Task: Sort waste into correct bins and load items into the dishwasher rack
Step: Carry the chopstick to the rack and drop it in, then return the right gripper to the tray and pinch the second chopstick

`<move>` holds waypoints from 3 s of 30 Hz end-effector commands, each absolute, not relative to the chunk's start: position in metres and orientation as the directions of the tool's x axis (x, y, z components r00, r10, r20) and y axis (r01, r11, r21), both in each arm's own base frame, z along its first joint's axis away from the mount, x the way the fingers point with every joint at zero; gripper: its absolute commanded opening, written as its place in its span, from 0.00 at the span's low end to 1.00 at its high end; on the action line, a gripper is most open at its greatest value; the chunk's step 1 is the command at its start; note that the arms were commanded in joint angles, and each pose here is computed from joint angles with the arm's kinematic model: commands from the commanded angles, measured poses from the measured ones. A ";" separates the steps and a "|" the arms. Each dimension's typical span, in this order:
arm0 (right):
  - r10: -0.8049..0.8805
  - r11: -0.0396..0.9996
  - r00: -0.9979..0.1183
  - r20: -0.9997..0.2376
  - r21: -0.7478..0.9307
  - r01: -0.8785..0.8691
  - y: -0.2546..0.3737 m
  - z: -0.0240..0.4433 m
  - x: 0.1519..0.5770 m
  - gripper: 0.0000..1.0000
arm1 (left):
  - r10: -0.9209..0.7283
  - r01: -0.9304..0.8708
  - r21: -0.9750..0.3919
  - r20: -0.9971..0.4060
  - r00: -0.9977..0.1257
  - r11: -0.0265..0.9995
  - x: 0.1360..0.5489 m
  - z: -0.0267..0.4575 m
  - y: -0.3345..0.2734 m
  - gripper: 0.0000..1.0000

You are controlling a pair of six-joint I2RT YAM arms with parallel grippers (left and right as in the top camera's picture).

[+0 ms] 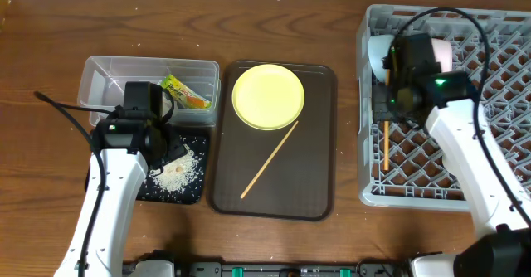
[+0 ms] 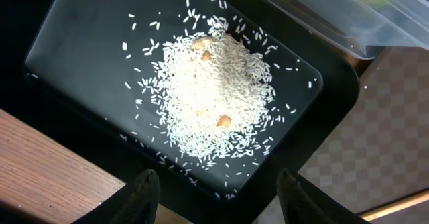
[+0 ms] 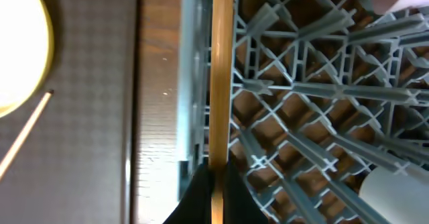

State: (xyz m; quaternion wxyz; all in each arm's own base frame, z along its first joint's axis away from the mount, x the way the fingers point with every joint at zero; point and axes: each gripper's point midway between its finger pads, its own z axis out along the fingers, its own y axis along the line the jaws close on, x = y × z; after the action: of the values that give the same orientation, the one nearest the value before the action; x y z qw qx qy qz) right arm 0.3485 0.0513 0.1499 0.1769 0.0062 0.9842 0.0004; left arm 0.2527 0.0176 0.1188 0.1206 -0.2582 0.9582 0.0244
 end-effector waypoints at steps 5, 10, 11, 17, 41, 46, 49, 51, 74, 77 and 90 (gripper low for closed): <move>-0.047 0.999 -0.958 -0.284 -0.005 -0.048 0.047 0.127 0.352 0.05 | -0.505 -0.517 -0.021 -0.256 -0.825 0.856 0.255 0.123 0.020 0.59; -0.048 0.999 -0.954 -0.297 -0.003 -0.049 0.048 0.125 0.358 0.50 | -0.505 -0.517 -0.021 -0.256 -0.825 0.856 0.255 0.123 0.020 0.59; -0.047 0.999 -0.951 -0.305 0.000 -0.049 0.049 0.127 0.359 0.58 | -0.505 -0.517 -0.021 -0.256 -0.825 0.856 0.255 0.123 0.020 0.59; -0.053 0.989 -0.925 -0.377 0.106 -0.100 0.073 0.145 0.369 0.63 | -0.505 -0.517 -0.021 -0.256 -0.825 0.856 0.255 0.123 0.020 0.59; -0.163 0.935 -0.967 -0.194 0.282 -0.214 0.281 0.083 0.291 0.68 | -0.505 -0.517 -0.021 -0.255 -0.825 0.856 0.255 0.123 0.020 0.59; -0.123 0.967 -0.985 -0.121 0.208 -0.147 0.286 0.046 0.279 0.66 | -0.505 -0.517 -0.021 -0.255 -0.825 0.856 0.255 0.123 0.020 0.59; -0.080 0.980 -0.994 -0.080 0.174 -0.093 0.287 0.027 0.273 0.66 | -0.505 -0.517 -0.021 -0.255 -0.825 0.856 0.254 0.123 0.020 0.59; -0.059 0.987 -0.996 -0.067 0.143 -0.068 0.286 0.015 0.271 0.65 | -0.505 -0.517 -0.021 -0.255 -0.825 0.856 0.254 0.123 0.020 0.59; 0.001 0.997 -0.998 -0.070 0.071 -0.004 0.278 -0.006 0.273 0.56 | -0.505 -0.514 -0.034 -0.248 -0.827 0.857 0.255 0.123 0.017 0.59; 0.003 0.995 -0.996 -0.093 0.096 -0.006 0.284 -0.005 0.279 0.56 | -0.505 -0.514 -0.034 -0.248 -0.827 0.857 0.255 0.123 0.017 0.59; 0.019 0.997 -0.986 -0.164 0.076 0.007 0.285 -0.007 0.292 0.55 | -0.506 -0.513 -0.035 -0.243 -0.828 0.857 0.254 0.122 0.016 0.59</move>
State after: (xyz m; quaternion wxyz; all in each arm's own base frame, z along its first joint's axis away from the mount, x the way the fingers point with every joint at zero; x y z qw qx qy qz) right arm 0.2904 0.2897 0.0044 0.0711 -0.0030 0.9952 0.0676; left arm 0.2524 0.0162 0.1186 0.1190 -0.2578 0.9586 0.0207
